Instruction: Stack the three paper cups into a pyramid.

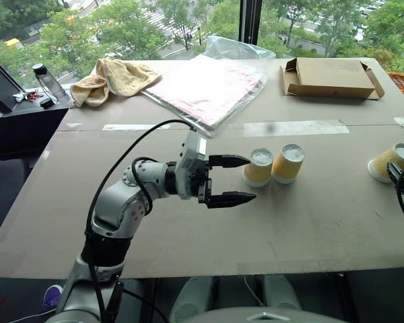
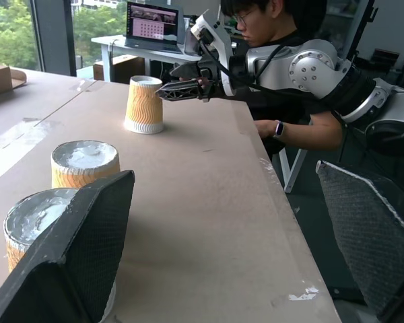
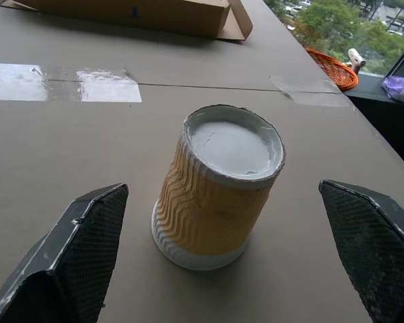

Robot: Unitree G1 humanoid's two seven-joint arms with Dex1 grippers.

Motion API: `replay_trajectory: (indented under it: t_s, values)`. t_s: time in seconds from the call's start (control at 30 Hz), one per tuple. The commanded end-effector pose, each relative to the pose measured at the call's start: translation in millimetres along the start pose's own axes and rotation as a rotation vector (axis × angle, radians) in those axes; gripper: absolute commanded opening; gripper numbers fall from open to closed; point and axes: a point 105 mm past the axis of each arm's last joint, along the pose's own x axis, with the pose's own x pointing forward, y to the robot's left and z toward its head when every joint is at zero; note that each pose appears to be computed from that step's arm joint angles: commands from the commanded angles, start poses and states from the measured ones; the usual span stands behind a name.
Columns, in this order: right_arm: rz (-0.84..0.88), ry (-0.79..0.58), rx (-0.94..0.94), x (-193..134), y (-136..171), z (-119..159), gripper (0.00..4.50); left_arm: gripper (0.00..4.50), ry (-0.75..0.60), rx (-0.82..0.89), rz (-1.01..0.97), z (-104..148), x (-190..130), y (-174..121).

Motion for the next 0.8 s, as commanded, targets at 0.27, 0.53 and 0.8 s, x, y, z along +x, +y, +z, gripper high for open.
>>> replay_trajectory:
  t_s: [0.27,0.53,0.8]
  values:
    - [-0.003,-0.026,0.026,27,-9,14,4.50,4.46,-0.014,0.033,0.000,8,-4,-5]
    - [-0.018,-0.046,0.058,54,-15,17,4.50,4.46,-0.008,0.040,0.003,7,-5,-5]
    - [0.046,-0.097,0.050,53,-11,27,2.17,4.50,-0.003,0.041,0.045,2,-10,-1]
